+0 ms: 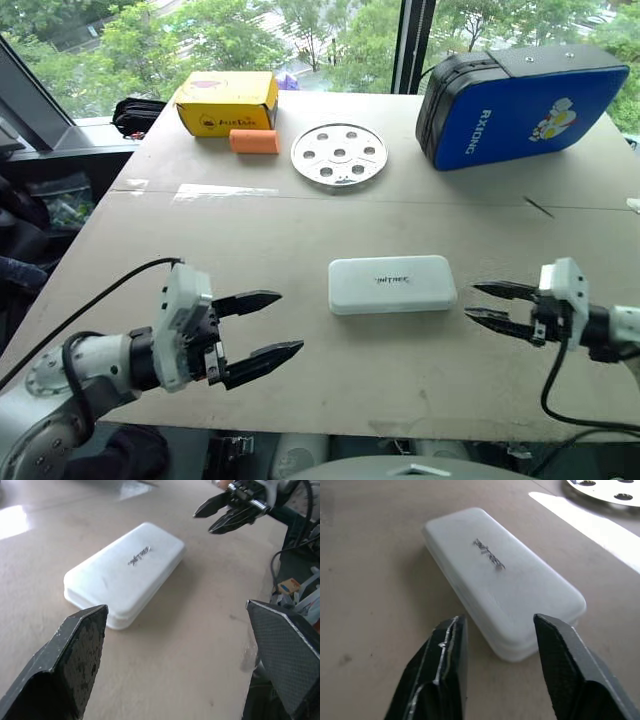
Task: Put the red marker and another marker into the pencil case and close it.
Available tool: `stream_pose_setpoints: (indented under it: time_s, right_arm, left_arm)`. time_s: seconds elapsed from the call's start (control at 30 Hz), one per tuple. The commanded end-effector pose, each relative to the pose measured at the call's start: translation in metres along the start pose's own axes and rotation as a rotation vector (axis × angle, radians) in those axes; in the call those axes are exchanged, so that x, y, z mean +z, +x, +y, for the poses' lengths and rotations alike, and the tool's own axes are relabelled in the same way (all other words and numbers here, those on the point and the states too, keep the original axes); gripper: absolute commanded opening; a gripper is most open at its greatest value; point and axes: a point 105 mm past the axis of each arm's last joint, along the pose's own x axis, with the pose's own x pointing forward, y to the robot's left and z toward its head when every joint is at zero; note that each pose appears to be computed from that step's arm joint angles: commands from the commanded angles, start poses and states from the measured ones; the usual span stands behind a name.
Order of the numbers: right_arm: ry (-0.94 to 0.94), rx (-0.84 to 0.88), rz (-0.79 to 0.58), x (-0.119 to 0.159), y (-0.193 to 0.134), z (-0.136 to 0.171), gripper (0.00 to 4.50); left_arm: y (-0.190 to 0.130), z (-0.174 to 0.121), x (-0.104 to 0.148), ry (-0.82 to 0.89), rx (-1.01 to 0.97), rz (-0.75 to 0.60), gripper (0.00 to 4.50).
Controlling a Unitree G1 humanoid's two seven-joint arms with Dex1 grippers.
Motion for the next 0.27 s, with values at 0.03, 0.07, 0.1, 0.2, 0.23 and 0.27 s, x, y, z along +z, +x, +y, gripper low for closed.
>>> stream_pose_setpoints:
  time_s: [0.03,0.07,0.1,0.2,0.23,0.27]
  right_arm:
    - [-0.079,-0.128,0.033,0.008,-0.044,-0.004,3.73]
    - [-0.071,-0.153,0.053,0.004,-0.055,-0.001,4.27]
    - [-0.063,-0.168,0.071,0.001,-0.064,0.003,4.48]
    - [-0.046,-0.187,0.107,-0.005,-0.079,0.012,4.48]
    - [-0.045,-0.186,0.111,-0.006,-0.080,0.014,4.48]
    - [-0.045,-0.185,0.110,-0.006,-0.080,0.014,4.48]
  left_arm:
    - [-0.018,0.006,-0.012,0.026,0.063,0.026,4.50]
    - [-0.022,0.007,-0.019,0.016,0.074,0.042,4.50]
    - [-0.025,0.007,-0.026,0.007,0.081,0.058,4.50]
    - [-0.028,0.009,-0.037,-0.015,0.085,0.062,4.50]
    - [-0.026,0.009,-0.039,-0.023,0.071,0.060,4.50]
    - [-0.025,0.010,-0.041,-0.024,0.066,0.069,4.50]
